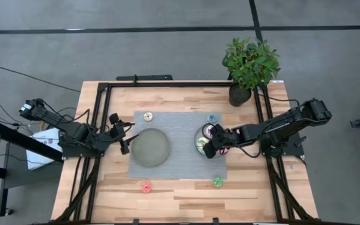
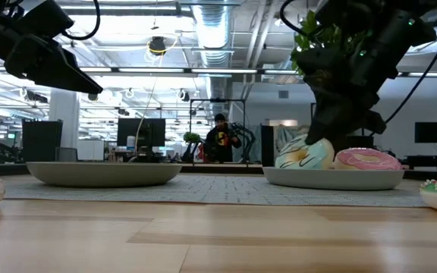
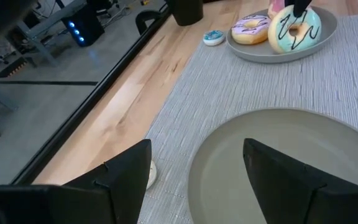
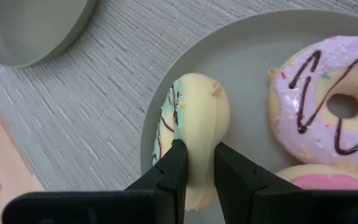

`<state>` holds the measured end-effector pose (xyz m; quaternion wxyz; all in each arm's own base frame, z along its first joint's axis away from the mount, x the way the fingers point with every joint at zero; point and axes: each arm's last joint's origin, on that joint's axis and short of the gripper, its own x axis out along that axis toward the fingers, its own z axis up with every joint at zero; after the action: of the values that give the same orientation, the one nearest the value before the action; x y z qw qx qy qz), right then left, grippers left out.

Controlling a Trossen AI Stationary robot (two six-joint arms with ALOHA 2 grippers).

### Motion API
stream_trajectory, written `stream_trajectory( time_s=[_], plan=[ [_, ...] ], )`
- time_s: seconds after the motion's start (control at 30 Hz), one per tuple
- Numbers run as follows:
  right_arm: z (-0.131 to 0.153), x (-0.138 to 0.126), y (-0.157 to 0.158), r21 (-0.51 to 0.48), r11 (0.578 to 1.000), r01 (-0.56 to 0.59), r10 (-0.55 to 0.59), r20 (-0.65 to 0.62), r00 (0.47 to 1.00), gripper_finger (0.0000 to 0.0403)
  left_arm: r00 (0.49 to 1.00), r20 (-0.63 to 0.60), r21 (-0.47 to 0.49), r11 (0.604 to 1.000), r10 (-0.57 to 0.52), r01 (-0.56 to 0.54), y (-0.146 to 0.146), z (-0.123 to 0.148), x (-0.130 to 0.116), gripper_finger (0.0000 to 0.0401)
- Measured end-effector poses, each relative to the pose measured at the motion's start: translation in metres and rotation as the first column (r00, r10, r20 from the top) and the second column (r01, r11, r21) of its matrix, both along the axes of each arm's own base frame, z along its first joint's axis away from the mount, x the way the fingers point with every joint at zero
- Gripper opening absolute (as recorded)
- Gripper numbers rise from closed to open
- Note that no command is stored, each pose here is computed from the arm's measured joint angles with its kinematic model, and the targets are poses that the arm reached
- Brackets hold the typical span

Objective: Pick & Place donuts
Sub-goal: Put the big light blue donut into the blue plate

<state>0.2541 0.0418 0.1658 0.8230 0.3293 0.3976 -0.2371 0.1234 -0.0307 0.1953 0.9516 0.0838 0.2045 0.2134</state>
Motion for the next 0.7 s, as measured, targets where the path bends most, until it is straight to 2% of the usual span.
stream_trajectory(
  time_s=[0.4,0.53,0.7],
  plan=[
    [0.0000,0.0001,-0.0005,0.001,1.000,0.002,-0.002,0.000,1.000,0.0076,1.000,-0.001,0.003,1.000,-0.001,0.001,0.0000,0.0000,0.0000,0.0248],
    [0.0000,0.0001,-0.0005,0.000,1.000,0.003,-0.003,0.001,1.000,0.0102,1.000,-0.002,0.002,1.000,-0.003,0.003,0.0000,0.0000,0.0000,0.0248],
    [0.0000,0.0001,-0.0006,-0.002,1.000,0.004,-0.004,0.001,1.000,0.0153,1.000,-0.003,0.000,1.000,-0.007,0.007,-0.0002,-0.0001,0.0000,0.0248]
  ],
)
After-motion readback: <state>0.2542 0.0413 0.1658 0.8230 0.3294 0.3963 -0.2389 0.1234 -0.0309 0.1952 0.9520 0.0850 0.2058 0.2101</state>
